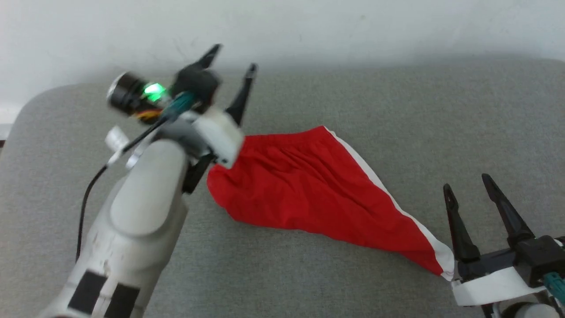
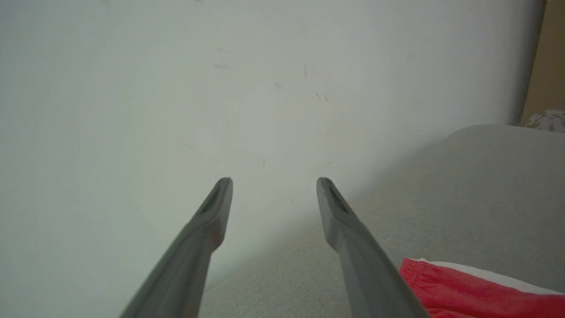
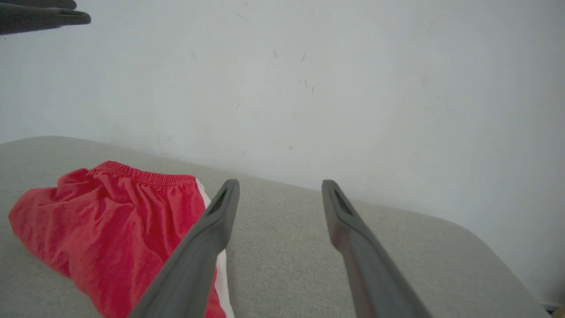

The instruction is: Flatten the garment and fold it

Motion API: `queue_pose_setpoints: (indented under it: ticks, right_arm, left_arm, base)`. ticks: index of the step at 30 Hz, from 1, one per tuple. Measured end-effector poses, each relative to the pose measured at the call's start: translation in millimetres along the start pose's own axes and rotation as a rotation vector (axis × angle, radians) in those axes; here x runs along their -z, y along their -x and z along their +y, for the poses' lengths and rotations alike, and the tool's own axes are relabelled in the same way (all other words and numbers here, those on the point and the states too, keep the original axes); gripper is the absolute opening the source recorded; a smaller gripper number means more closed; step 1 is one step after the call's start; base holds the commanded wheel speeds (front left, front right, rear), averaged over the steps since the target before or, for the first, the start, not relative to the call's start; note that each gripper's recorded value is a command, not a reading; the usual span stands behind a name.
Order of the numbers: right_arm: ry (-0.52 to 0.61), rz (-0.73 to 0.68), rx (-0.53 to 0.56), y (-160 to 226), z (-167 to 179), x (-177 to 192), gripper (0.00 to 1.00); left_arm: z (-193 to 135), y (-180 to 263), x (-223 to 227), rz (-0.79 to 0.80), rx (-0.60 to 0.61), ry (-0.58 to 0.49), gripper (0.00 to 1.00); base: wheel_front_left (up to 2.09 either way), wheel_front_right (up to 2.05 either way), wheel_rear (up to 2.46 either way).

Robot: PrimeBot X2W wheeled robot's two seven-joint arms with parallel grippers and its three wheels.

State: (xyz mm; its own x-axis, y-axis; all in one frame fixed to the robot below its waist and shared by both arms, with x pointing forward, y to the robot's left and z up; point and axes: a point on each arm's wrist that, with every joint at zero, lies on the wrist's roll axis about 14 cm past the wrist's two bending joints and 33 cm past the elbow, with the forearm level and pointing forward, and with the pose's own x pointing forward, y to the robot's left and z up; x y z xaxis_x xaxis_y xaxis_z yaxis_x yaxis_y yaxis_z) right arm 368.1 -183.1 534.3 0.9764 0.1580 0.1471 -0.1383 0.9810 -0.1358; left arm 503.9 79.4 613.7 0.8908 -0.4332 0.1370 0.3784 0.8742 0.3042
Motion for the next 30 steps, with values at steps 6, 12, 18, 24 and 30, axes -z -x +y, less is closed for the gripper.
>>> queue_pose_setpoints:
  ticks: [6,12,18,24,30]
  right_arm:
    - [-0.003,0.047,0.037,3.0,0.8,14.5,1.0]
    - [-0.008,0.066,0.073,1.6,-4.4,20.5,1.0]
    - [0.013,0.055,0.116,-2.6,-16.6,15.9,1.0]
    - [0.028,0.084,0.17,4.0,-30.4,20.9,1.0]
    - [0.054,0.138,0.233,17.9,-48.7,30.6,1.0]
  left_arm:
    - [-71.7,-34.7,32.6,0.282,0.289,0.027,1.0]
    - [-112.8,-43.0,64.5,0.519,0.495,-0.026,1.0]
    - [-147.1,-32.8,114.8,0.743,0.655,-0.102,1.0]
    - [-157.2,-39.8,153.4,0.839,0.705,-0.156,1.0]
    - [-175.9,-35.3,192.8,0.924,0.758,-0.198,1.0]
  base:
    - [0.0,0.0,0.0]
    - [0.0,0.0,0.0]
    - [0.0,0.0,0.0]
    - [0.0,0.0,0.0]
    - [0.0,0.0,0.0]
